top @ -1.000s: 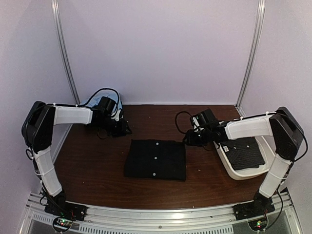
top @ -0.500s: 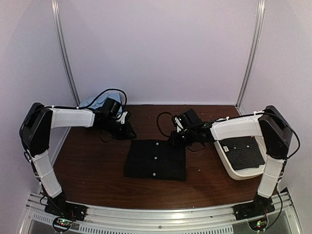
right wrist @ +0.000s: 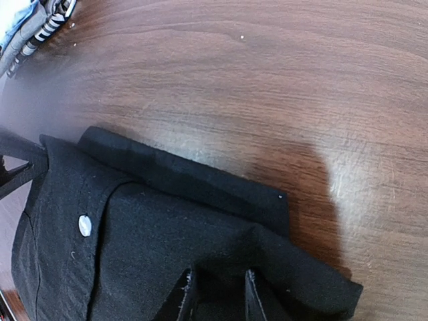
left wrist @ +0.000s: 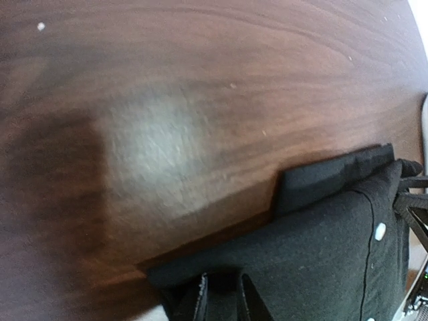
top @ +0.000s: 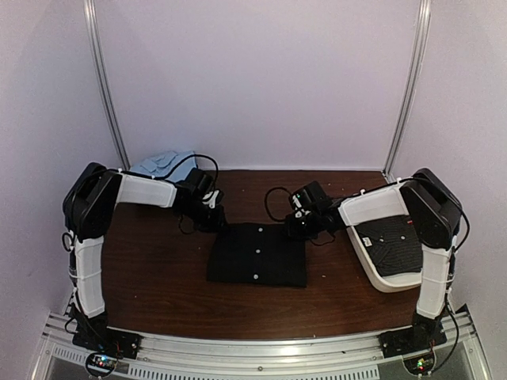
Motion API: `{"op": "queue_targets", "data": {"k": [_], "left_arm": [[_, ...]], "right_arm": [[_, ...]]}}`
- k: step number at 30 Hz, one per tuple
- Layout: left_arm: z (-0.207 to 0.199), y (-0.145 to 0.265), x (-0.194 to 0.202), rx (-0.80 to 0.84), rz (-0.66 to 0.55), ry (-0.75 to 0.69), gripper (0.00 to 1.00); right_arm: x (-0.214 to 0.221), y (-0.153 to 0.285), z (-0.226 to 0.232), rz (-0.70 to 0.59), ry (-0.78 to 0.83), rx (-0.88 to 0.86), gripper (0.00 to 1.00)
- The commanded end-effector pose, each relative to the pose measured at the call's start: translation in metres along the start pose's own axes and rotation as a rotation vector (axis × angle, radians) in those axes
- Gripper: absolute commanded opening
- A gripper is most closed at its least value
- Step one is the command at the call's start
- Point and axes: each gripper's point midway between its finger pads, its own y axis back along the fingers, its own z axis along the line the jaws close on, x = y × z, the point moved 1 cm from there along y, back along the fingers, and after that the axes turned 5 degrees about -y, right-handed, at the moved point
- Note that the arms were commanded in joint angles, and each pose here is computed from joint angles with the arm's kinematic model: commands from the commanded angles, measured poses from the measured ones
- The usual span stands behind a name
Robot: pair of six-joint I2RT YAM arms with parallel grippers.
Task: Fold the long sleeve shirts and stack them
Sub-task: Smooth out the square-folded shirt at the center of the board.
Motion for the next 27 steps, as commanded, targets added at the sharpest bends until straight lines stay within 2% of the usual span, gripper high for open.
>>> {"op": "queue_targets", "data": {"k": [1, 15, 24, 27], "left_arm": [[0.017, -0.004, -0.009, -0.084, -0.016, -0.012, 0.17], [0.025, 0.002, -0.014, -0.105, -0.022, -0.004, 0.17], [0.020, 0.007, -0.020, -0.095, -0.031, -0.012, 0.17], [0.016, 0.013, -0.023, -0.089, -0.042, -0.017, 0.17]], "right_arm": [[0.004, -0.002, -0.014, 0.017, -0.046, -0.016, 0.28], [-0.024, 0.012, -0.044, -0.012, -0.152, -0.051, 0.31], [-0.055, 0.028, -0.032, -0.090, -0.135, -0.090, 0.32], [-0.061, 0.033, -0.035, -0.108, -0.120, -0.047, 0.32]]}}
